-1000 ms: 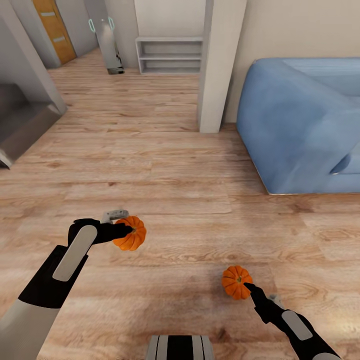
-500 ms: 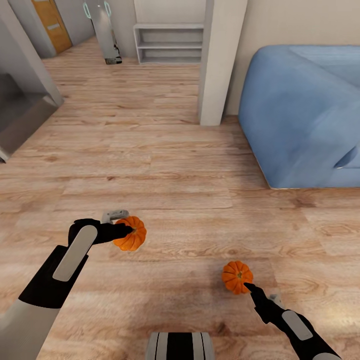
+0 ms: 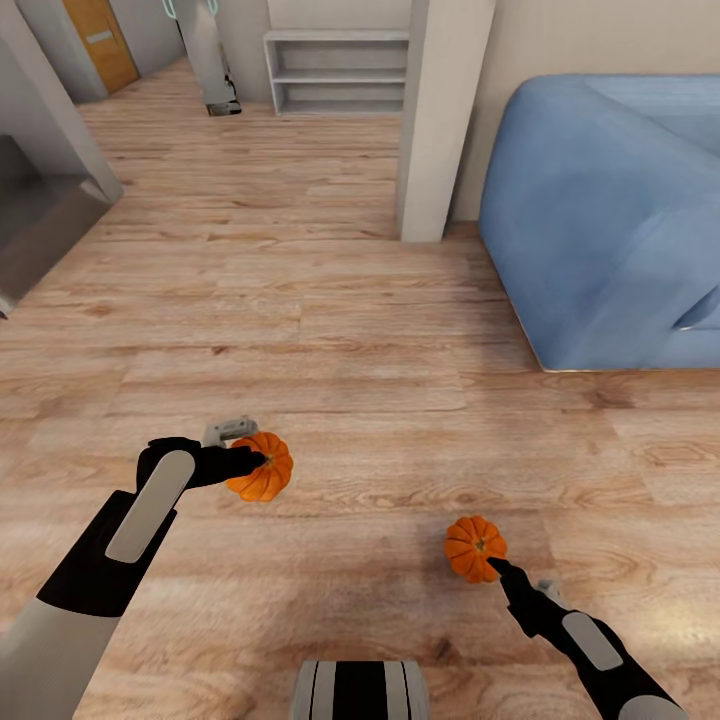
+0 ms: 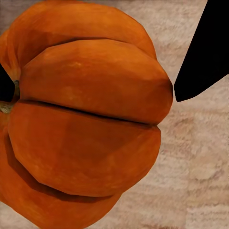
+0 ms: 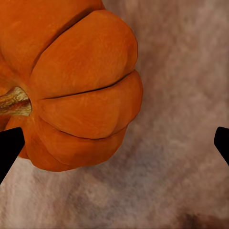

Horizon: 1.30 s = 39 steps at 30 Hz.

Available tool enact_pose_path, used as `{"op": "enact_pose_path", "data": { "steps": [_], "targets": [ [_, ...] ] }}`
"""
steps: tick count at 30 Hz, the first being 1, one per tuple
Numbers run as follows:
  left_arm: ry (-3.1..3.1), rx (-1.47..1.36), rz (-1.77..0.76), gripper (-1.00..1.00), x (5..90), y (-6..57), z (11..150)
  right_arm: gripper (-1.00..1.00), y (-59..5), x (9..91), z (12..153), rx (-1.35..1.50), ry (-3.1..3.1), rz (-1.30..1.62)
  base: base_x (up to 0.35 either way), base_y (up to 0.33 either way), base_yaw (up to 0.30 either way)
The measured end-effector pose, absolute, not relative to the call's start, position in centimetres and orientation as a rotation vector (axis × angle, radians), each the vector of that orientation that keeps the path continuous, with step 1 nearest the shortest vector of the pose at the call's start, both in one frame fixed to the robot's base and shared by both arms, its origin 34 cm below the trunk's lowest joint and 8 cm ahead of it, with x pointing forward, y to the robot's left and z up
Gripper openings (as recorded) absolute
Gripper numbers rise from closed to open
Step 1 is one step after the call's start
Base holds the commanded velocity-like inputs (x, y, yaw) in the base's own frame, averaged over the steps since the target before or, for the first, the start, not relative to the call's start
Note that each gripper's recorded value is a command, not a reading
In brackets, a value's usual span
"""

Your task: Place each of the two pumpkins and all three candles from the living room inside a cabinet in the living room (use any cabinet), then make sure every cabinet is closed, and position the cauldron so it is next to a table in the living room.

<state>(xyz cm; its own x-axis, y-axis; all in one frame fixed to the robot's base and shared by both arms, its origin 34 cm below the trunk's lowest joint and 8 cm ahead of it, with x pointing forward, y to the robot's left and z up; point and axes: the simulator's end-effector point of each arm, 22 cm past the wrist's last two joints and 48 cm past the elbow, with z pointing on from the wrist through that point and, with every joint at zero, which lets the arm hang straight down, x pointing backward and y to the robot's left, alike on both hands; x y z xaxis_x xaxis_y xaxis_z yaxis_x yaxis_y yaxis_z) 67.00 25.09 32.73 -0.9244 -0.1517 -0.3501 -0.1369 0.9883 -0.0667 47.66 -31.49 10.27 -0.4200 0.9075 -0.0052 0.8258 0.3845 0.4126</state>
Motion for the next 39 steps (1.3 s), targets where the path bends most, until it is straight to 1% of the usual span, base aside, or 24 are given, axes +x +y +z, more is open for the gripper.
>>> {"op": "enact_pose_path", "data": {
  "steps": [6,21,39],
  "targets": [
    [2.772,-0.206,-0.047,-1.00,66.98,25.29,32.69,1.00,-31.39,47.72,10.28,1.540,2.413,0.519,0.002,0.000,0.000],
    [2.784,-0.183,-0.048,-1.00,66.75,25.18,32.73,1.00,-31.17,47.75,10.28,1.539,2.414,0.523,0.080,0.000,0.000],
    [2.789,-0.183,-0.055,-1.00,66.66,25.06,32.57,1.00,-31.08,47.76,10.28,1.539,2.414,0.525,0.025,0.010,0.000]
  ]
}}
